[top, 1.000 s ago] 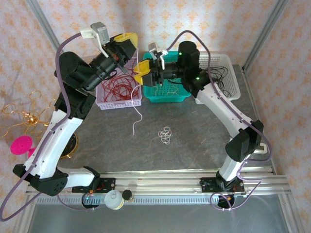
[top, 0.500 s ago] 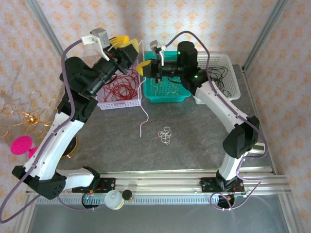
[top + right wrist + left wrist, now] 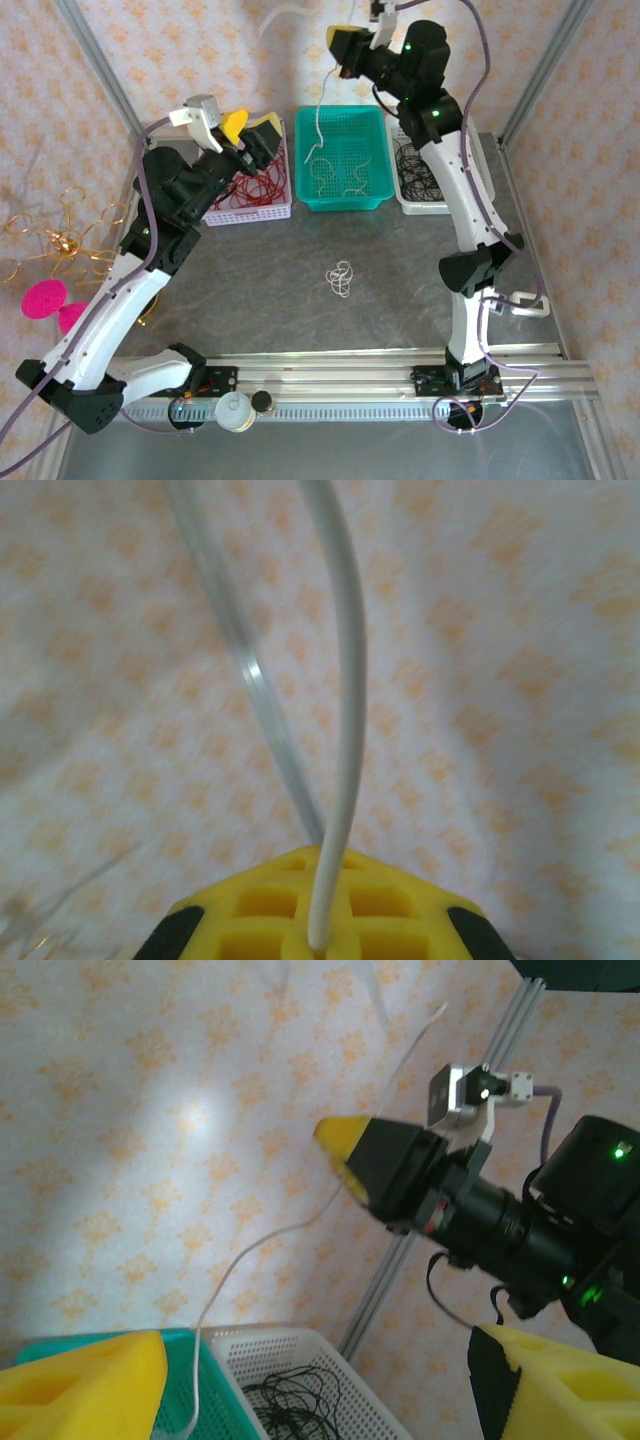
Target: Untangle the cables
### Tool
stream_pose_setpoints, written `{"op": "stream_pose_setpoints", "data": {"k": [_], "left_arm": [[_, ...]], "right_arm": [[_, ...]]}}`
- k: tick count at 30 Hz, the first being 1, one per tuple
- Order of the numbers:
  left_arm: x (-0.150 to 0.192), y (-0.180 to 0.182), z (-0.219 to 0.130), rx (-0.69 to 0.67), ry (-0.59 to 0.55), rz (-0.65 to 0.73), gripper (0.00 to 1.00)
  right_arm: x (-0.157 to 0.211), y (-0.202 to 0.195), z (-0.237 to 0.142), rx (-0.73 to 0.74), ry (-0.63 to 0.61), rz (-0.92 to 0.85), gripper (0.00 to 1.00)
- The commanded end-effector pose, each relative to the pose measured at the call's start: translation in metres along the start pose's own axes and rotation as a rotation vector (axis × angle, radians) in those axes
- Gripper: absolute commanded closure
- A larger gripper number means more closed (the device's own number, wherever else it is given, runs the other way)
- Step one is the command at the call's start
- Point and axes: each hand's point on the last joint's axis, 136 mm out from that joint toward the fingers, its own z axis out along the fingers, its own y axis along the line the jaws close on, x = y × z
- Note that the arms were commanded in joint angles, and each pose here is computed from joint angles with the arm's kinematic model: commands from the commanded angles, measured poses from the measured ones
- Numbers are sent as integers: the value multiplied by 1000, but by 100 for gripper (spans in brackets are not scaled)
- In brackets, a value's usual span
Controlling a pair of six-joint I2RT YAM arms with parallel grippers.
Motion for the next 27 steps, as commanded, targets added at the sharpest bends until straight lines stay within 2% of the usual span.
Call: {"op": "stream_pose_setpoints", "data": {"k": [1, 9, 15, 23, 27], "left_arm": [[-6, 2, -15, -29, -25, -30, 22], [4, 14, -29, -84, -12, -29, 21], [14, 19, -26, -95, 21, -29, 21], [22, 23, -22, -106, 41, -25, 21], [25, 23, -16, -102, 59, -12, 21]], "right_arm": [[23, -59, 5, 169, 36, 64, 100], [131, -127, 22, 309, 268, 4, 100], [217, -166, 12, 402, 459, 15, 100], [285, -183, -17, 465, 575, 82, 100], [306, -186, -26, 475, 630, 91, 100]]}}
